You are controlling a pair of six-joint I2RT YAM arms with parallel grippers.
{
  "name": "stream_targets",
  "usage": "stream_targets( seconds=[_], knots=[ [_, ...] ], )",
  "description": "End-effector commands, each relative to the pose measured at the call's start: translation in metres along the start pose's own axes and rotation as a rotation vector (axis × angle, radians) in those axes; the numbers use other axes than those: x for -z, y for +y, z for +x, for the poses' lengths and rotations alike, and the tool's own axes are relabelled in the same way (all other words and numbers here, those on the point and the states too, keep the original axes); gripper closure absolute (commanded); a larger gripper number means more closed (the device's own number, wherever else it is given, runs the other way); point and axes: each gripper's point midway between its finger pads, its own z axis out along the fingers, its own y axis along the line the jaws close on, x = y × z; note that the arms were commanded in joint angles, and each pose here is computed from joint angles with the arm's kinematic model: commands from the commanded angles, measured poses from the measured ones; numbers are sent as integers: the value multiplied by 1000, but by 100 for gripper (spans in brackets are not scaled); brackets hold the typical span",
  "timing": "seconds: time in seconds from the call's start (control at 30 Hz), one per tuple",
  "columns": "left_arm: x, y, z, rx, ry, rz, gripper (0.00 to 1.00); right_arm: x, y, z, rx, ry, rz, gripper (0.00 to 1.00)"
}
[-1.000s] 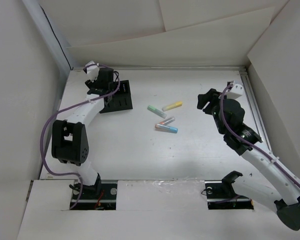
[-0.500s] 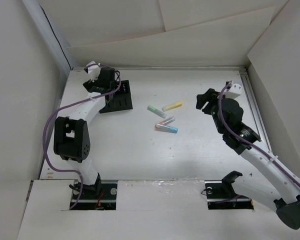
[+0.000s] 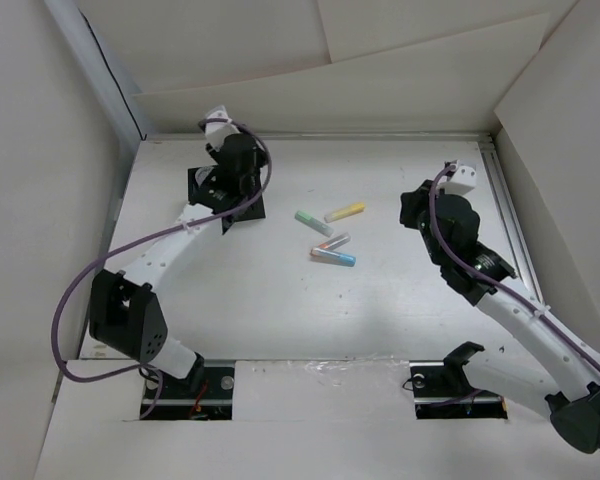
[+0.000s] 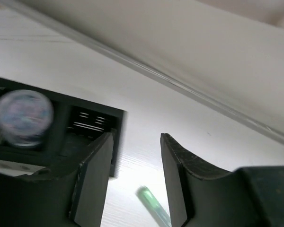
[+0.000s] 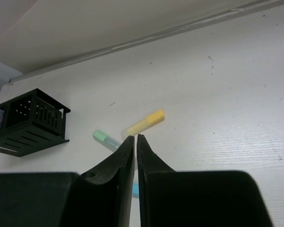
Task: Sort the stationery into containers
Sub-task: Pick up the pen from the center of the board.
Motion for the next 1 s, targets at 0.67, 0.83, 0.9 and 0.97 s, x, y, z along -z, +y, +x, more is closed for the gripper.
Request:
stream_targets(
  seconds=[0.67, 0.83, 0.9, 0.97],
  knots=[
    [30, -209, 254, -685, 442, 707, 26, 22, -19, -51, -114, -189, 87, 48],
    [15, -213, 272, -811, 469, 717, 19, 19, -17, -48, -108, -178, 82, 38],
    [11, -206, 289, -858, 505, 719, 19, 19, -17, -48, -108, -178, 82, 38],
    [10, -206, 294, -877, 511, 731, 22, 22, -17, -50, -113, -185, 79, 38]
  ],
)
